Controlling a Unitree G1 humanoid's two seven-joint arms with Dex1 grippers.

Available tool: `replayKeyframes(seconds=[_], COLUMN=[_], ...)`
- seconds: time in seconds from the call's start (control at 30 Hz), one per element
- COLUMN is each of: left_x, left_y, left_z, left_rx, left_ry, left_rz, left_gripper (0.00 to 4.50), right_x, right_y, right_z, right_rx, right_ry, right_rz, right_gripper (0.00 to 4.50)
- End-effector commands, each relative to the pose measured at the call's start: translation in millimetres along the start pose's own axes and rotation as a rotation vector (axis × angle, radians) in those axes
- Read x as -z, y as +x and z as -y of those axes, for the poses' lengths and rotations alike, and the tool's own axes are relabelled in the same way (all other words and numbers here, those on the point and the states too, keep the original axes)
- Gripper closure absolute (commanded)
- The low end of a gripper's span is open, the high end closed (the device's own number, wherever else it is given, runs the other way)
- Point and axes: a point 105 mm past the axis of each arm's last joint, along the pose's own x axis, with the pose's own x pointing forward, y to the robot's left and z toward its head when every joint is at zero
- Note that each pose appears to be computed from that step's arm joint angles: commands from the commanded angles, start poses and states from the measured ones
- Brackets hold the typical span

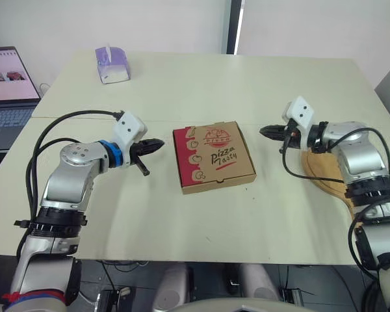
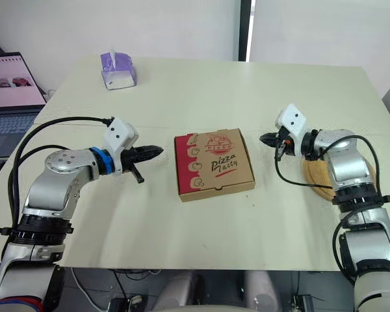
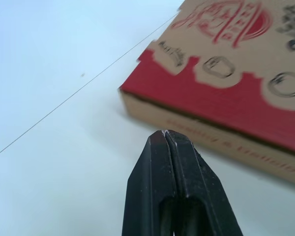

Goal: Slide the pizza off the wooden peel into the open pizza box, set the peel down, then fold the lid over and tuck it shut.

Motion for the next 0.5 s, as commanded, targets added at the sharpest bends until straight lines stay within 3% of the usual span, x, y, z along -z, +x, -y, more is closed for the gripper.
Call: replayKeyframes(seconds=[0.03, 0.23, 0.5], left_x=[-5, 3, -6], left_y=[1, 20, 35], left_z=[-4, 39, 67], left_rx=[-0.052, 0.08, 0.156], left_ry=[0.045, 0.002, -0.006], left_rz=[0.0, -0.027, -0.002], left_gripper=[4.5, 4.5, 4.5], right_x=[4, 12, 2], right_y=[2, 7, -8], right_z=[7, -34, -81], right_rx=[0.026, -0.134, -0.289], right_ry=[-0.066, -0.055, 0.004], right_rz=[-0.029, -0.022, 0.017], right_gripper=[4.4, 4.4, 4.4])
